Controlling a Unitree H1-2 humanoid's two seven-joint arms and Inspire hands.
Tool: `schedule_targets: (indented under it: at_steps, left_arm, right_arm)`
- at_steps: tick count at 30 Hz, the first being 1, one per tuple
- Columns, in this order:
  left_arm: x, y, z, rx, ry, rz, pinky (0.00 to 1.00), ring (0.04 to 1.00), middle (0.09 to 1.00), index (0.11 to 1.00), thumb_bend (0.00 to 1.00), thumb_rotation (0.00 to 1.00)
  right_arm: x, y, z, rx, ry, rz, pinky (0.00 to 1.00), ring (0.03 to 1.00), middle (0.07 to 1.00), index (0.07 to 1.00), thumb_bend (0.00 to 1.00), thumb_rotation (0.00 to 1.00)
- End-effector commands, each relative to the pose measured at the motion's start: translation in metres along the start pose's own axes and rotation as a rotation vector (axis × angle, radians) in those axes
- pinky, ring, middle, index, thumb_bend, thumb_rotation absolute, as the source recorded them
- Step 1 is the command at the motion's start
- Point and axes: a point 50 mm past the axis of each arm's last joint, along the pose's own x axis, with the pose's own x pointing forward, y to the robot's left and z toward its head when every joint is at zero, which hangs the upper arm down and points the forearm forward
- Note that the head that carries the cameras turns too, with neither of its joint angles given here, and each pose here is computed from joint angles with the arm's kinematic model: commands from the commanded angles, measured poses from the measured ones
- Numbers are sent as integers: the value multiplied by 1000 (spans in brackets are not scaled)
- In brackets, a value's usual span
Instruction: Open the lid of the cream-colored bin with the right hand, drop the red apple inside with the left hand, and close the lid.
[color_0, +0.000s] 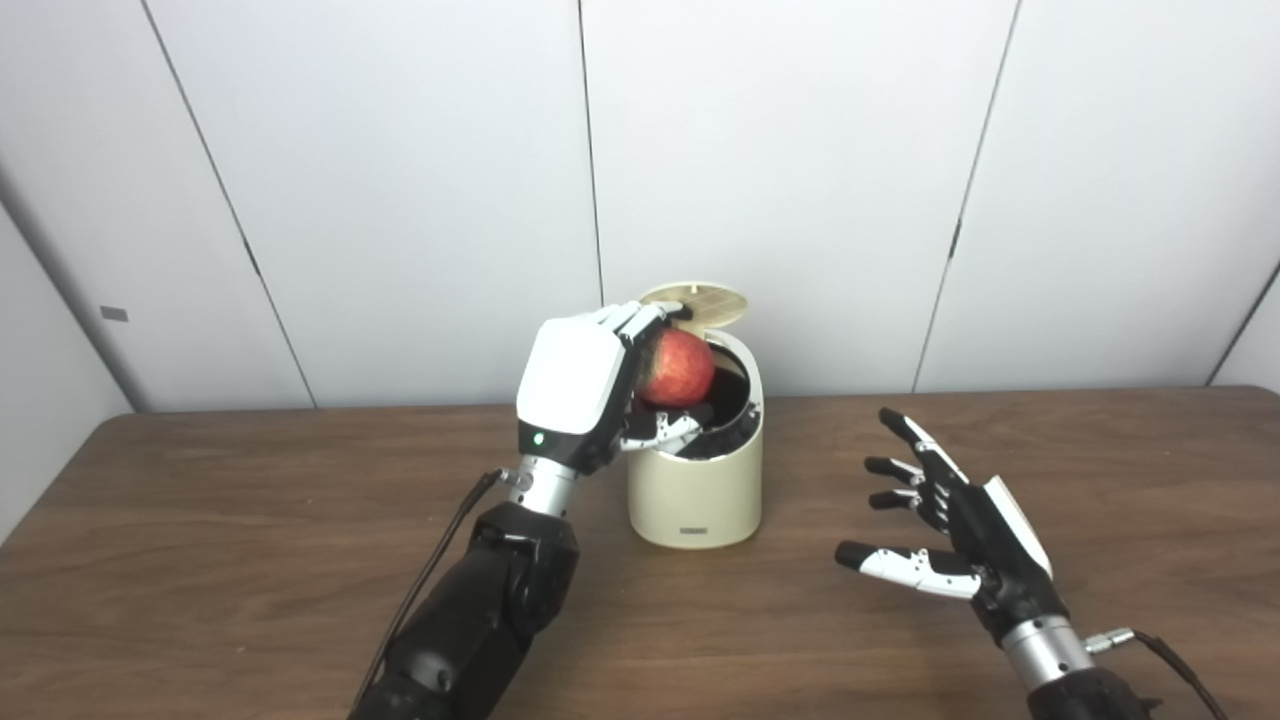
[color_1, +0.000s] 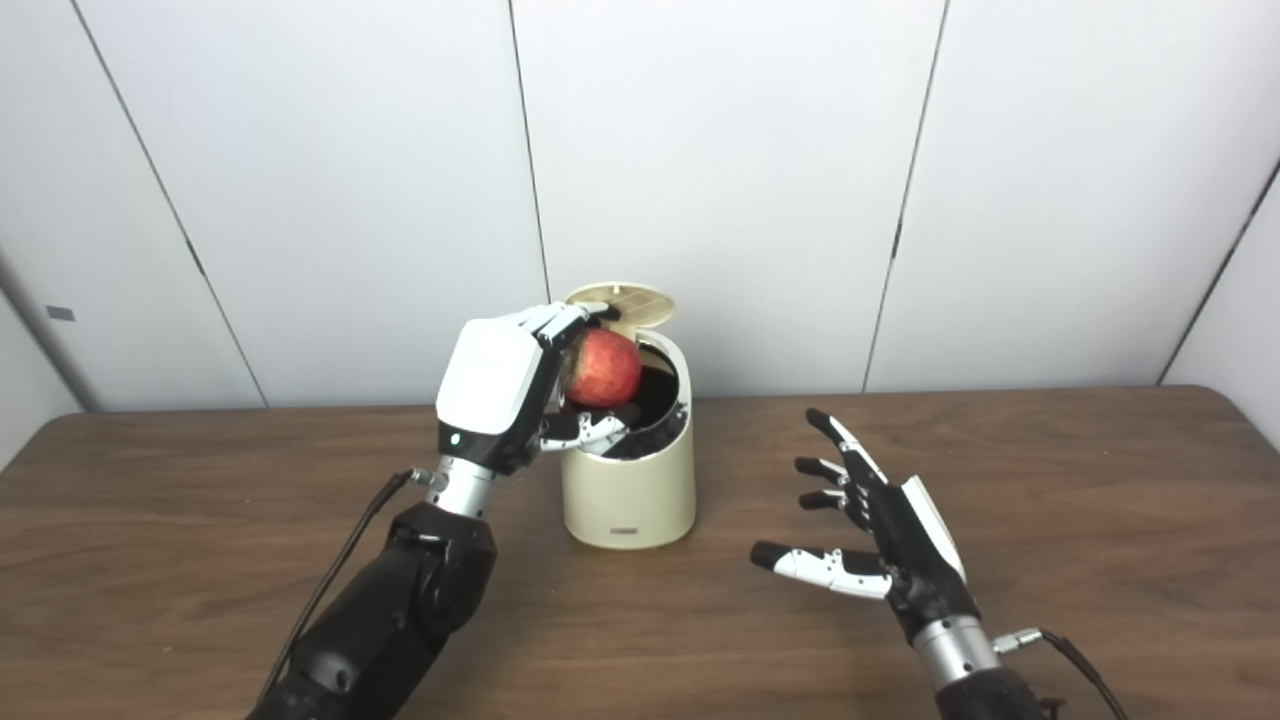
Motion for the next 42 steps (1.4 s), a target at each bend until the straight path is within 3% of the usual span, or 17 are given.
schedule_targets:
  at_steps: [1,28,36,42]
  left_arm:
    - [18,15,2,10,-33,54,446,580,706,764,888,331]
    - [12,20,1,-32,-46,17,476,609,731,782,900,336]
    - [13,22,1,-33,-50,33,475,602,726,778,876,385]
    - [12,24,2,-35,-51,43,459,586,717,774,832,432]
  right_arm:
    - [10,-7,19,-19,-91,-16,693,833,973,930,762,303]
    - [15,0,21,-16,-100,-6,665,821,979,926,738,243]
    - [15,0,21,-20,-100,-7,663,822,978,927,741,257]
    - [14,1,20,-15,-98,-8,658,821,976,923,730,214]
